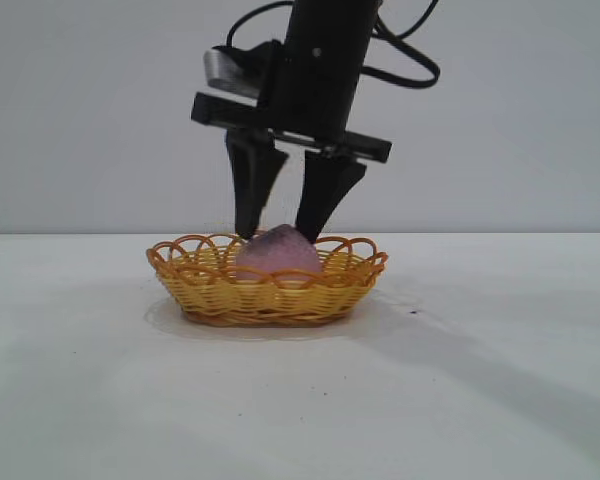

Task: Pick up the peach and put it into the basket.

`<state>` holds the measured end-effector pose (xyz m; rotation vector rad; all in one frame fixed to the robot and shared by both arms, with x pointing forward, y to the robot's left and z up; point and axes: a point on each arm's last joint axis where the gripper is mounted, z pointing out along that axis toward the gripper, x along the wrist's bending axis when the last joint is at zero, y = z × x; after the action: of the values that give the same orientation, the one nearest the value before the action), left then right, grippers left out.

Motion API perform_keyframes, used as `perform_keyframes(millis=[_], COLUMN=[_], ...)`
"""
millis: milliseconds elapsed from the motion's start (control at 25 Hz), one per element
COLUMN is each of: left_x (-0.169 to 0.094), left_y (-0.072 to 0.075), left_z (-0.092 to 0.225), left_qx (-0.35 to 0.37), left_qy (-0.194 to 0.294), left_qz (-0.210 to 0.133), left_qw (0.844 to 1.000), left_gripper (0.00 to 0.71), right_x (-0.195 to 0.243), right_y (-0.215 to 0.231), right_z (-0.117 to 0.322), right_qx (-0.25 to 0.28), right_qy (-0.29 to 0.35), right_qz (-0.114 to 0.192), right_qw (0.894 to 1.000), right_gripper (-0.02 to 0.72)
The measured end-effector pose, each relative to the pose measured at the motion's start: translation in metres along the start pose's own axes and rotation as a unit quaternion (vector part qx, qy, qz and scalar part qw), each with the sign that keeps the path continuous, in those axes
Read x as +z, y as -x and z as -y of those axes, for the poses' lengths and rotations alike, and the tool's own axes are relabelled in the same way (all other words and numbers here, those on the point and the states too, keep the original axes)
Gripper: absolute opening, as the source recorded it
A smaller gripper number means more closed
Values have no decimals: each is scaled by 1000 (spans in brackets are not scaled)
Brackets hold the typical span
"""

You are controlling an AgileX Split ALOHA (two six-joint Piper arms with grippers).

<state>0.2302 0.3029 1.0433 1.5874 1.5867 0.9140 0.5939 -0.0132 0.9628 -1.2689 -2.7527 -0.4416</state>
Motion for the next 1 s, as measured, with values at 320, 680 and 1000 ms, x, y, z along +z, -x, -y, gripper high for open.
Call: perform_keyframes(millis=[320, 680, 1000], left_x=[0, 0, 0], left_y=[0, 0, 0], left_z=[0, 0, 0], left_qx=[0, 0, 0], left_qy=[0, 0, 0], left_qz=[0, 0, 0], left_qw=[1000, 1000, 1000], left_gripper=[380, 380, 380], right_x=[-72, -63, -73], right_y=[49, 205, 237], right_z=[2, 53, 76], right_qx=[60, 265, 316], right_qy=[79, 49, 38], right_qz=[61, 113, 116], right_qw=[993, 956, 941], right_gripper=[489, 489, 489])
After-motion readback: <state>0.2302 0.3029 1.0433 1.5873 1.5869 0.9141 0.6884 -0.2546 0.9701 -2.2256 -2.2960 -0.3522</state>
